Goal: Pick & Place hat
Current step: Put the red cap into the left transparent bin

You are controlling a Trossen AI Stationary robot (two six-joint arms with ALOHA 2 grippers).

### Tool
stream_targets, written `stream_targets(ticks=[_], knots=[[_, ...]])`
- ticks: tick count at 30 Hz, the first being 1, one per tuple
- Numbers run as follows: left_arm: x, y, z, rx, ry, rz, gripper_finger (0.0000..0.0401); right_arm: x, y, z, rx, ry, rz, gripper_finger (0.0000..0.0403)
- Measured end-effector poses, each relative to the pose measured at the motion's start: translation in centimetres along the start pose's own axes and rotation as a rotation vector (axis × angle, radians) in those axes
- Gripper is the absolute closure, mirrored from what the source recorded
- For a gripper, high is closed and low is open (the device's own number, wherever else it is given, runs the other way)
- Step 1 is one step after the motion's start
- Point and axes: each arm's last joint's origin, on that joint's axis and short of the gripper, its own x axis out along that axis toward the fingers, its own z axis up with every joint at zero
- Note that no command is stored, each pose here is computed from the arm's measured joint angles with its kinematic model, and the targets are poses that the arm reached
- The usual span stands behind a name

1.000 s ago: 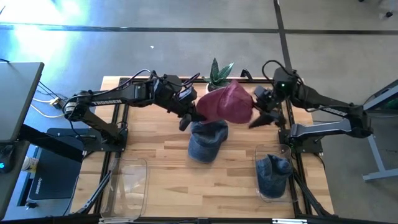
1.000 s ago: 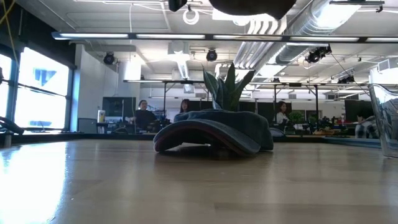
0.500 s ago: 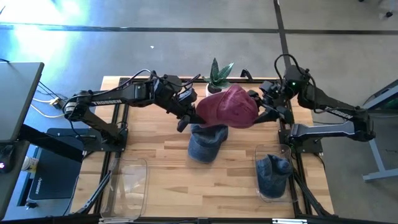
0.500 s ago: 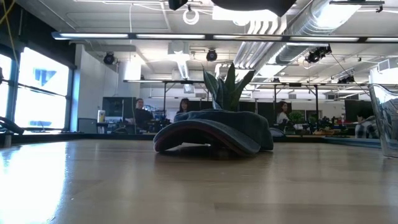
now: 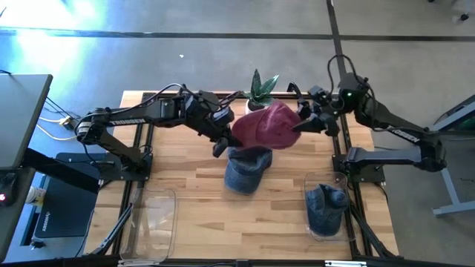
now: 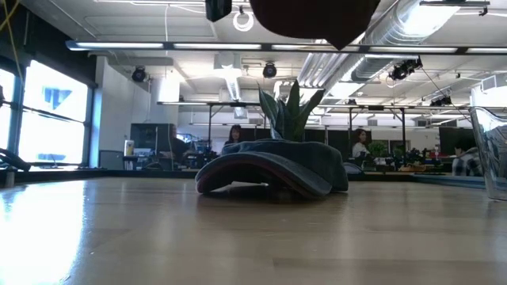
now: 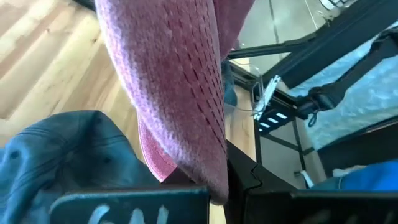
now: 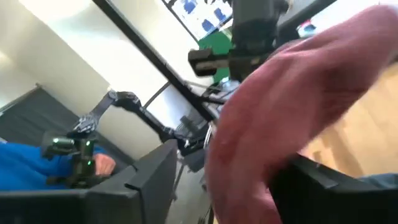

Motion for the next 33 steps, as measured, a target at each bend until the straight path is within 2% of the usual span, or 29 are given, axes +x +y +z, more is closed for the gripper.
stream_targets(ticks=[5, 11, 13, 15, 18, 22, 28, 33], knots=[[0.0, 0.0, 0.0, 0.000, 0.001, -0.001, 0.0400, 1.2, -0.2, -0.3, 0.009, 0.053, 0.050, 0.0260], [0.1, -0.6, -0.1, 0.011, 0.020, -0.063, 0.0400, 1.3, 0.8, -0.3, -0.063, 0.203, 0.336, 0.0376], [0.1, -0.8, -0.1, 0.021, 0.021, -0.084, 0.0400, 1.2, 1.1, -0.1, -0.105, 0.225, 0.402, 0.0394], [0.3, -1.2, -0.3, 0.029, 0.024, -0.101, 0.0400, 1.3, 1.1, 0.0, -0.119, 0.199, 0.384, 0.0385], [0.3, -1.3, -0.1, 0.036, 0.001, -0.103, 0.0400, 1.4, 0.9, 0.2, -0.117, 0.115, 0.278, 0.0347], [0.3, -1.3, 0.0, 0.034, -0.004, -0.106, 0.0400, 1.6, 0.2, 0.5, -0.133, 0.104, 0.262, 0.0273], [0.2, -1.4, 0.1, 0.025, -0.004, -0.138, 0.0400, 0.2, -0.3, 0.9, -0.177, 0.118, 0.280, 0.0156], [-0.6, -2.0, 0.4, 0.030, -0.024, -0.204, 0.0400, -0.6, -0.6, 0.1, -0.206, 0.128, 0.215, 0.0131]])
